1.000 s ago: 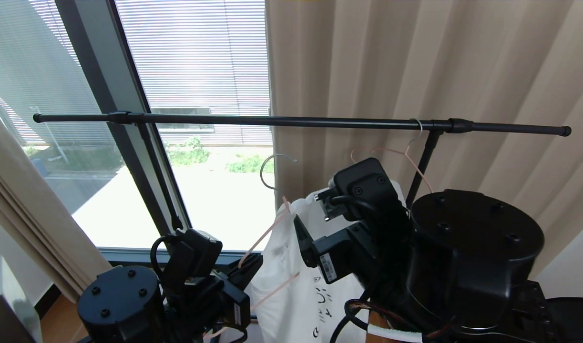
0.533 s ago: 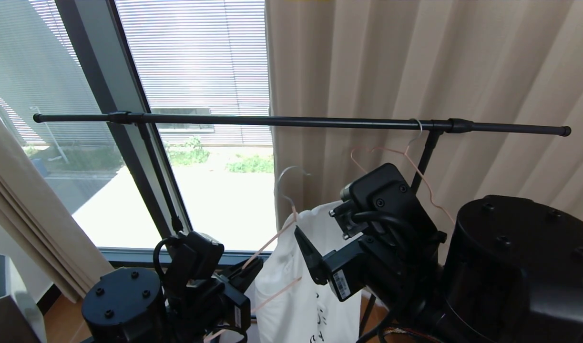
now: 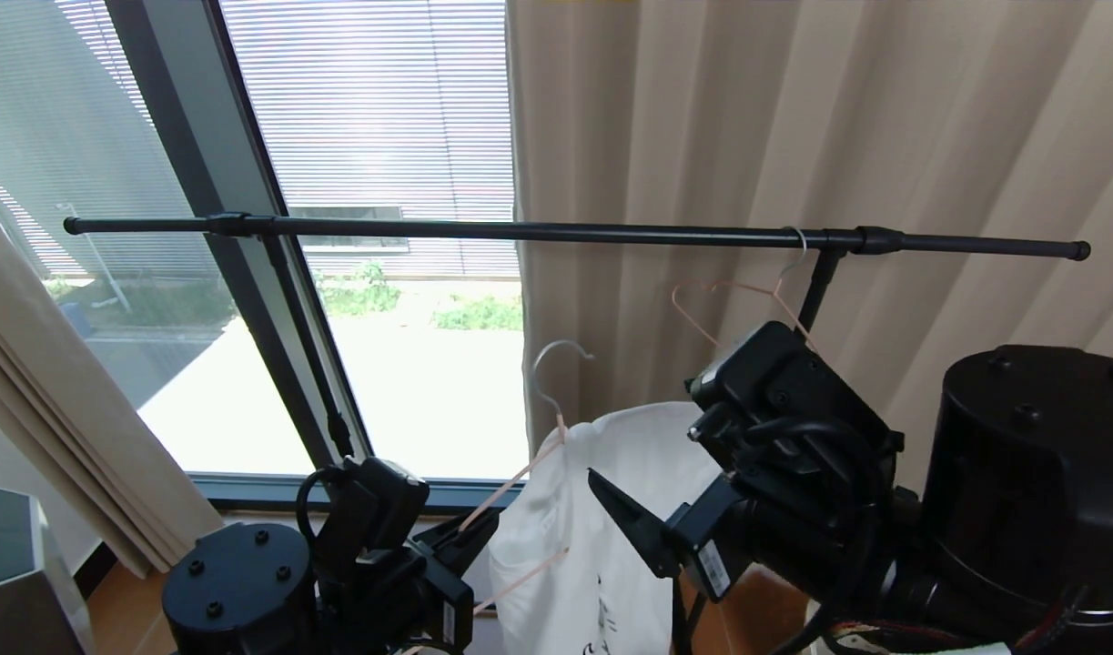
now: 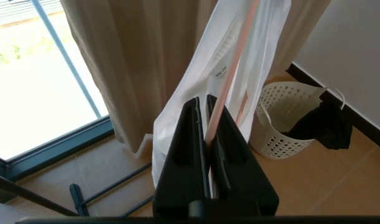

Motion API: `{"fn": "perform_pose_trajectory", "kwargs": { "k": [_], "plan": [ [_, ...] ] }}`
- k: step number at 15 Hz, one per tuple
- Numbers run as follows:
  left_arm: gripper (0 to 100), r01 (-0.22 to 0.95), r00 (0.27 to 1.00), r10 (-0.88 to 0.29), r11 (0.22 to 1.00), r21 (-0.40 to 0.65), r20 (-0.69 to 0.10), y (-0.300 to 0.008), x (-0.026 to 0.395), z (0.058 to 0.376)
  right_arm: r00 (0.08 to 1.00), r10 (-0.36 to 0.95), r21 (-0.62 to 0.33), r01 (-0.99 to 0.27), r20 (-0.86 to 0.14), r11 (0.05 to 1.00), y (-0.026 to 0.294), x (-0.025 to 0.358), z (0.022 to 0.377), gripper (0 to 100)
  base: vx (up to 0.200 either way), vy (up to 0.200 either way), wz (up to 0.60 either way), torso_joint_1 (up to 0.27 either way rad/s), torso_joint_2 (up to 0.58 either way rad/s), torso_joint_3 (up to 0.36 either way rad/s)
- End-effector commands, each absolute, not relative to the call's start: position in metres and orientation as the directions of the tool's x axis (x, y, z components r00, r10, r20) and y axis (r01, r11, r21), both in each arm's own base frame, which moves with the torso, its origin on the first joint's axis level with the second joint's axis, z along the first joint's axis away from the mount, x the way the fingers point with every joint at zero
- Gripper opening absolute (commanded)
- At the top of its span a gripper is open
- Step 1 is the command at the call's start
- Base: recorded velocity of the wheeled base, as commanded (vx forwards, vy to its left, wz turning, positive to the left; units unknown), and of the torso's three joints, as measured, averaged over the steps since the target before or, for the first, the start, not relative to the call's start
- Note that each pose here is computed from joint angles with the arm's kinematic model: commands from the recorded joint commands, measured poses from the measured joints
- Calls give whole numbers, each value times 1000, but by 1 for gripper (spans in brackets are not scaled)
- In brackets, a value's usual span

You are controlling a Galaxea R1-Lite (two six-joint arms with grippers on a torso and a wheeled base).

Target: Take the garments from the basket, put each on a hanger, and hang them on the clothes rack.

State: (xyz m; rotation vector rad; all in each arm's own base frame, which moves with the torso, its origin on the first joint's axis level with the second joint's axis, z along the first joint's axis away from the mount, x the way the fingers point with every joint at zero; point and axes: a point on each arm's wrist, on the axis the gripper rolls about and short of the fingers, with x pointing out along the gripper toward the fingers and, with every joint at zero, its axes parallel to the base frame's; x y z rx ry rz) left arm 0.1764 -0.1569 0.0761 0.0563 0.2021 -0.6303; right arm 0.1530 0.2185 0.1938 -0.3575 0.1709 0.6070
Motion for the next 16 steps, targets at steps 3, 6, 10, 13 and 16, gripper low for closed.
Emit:
{"fn": "perform_pose_trajectory", "kwargs": {
  "k": [3, 6, 10, 13, 16],
  "plan": [
    [0, 615, 766, -601, 788, -12, -228, -154, 172, 73, 669, 626, -239, -736, -401, 633, 133, 190, 221, 100, 0, 0, 0, 0, 0, 0],
    [0, 642, 740, -626, 766, -17, -246, -151, 169, 71, 515, 708, -243, -856, -483, 457, 112, 213, 239, 100, 0, 0, 0, 0, 0, 0],
    [0, 659, 724, -642, 752, -20, -253, -150, 166, 70, 288, 720, -166, -957, -631, 237, 107, 255, 235, 100, 0, 0, 0, 0, 0, 0],
    [0, 706, 682, -693, 707, -34, -235, -146, 159, 76, 107, 744, -64, -994, -660, 86, 107, 289, 217, 100, 0, 0, 0, 0, 0, 0],
    [0, 710, 681, -698, 704, -34, -223, -146, 158, 79, 50, 765, -11, -998, -642, 56, 116, 298, 209, 100, 0, 0, 0, 0, 0, 0]
  ]
}}
